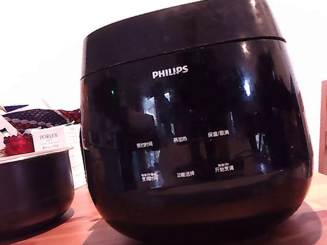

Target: Open the rice cooker by pressing the large metal button on the top of its lid with medium force

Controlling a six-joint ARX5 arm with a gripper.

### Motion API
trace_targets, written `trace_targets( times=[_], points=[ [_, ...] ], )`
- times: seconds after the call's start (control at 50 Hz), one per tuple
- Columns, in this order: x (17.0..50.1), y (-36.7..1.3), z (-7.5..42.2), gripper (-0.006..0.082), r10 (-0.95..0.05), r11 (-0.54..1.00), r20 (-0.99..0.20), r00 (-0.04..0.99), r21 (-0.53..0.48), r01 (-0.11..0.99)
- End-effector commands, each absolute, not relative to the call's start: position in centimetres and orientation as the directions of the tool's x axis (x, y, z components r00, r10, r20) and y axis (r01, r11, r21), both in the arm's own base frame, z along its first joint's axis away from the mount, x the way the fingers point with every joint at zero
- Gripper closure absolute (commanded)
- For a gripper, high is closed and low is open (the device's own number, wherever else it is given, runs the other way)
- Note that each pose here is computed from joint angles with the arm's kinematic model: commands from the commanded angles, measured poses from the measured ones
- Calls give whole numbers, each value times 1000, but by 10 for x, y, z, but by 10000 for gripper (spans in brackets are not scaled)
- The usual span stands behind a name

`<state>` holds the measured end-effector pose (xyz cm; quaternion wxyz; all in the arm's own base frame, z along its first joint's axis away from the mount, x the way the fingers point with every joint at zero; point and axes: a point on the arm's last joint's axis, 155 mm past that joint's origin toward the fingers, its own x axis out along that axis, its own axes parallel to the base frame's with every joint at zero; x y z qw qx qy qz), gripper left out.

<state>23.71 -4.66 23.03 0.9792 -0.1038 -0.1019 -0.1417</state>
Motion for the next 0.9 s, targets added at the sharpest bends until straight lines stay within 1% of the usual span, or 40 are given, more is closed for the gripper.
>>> trace_targets(
  times=[0.0,0.02,0.1,0.12,0.16,0.18,0.22,0.24,0.36,0.58,0.72,0.74,0.78,0.8,0.86,0.88],
  points=[
    [231,-52,244,791,-288,900,279,916,-248,358],
    [229,-56,248,791,-306,873,290,907,-296,389],
    [221,-69,255,791,-378,846,303,875,-272,459],
    [219,-73,256,791,-401,808,303,865,-328,489],
    [214,-81,259,791,-444,790,300,844,-313,527],
    [211,-86,260,791,-470,764,298,831,-334,552],
    [206,-93,263,791,-505,744,295,811,-327,583],
    [203,-99,263,791,-538,720,290,792,-330,610],
    [191,-118,274,791,-619,654,285,732,-328,682],
    [174,-152,288,790,-755,522,244,608,-337,784],
    [177,-171,287,791,-809,468,184,558,-372,802],
    [178,-174,288,791,-816,473,177,551,-343,811],
    [181,-180,285,791,-829,461,152,539,-360,811],
    [183,-183,285,790,-835,467,143,532,-326,822],
    [186,-192,287,791,-853,443,130,505,-332,833],
    [187,-195,288,790,-857,454,126,499,-272,849]
  ],
)
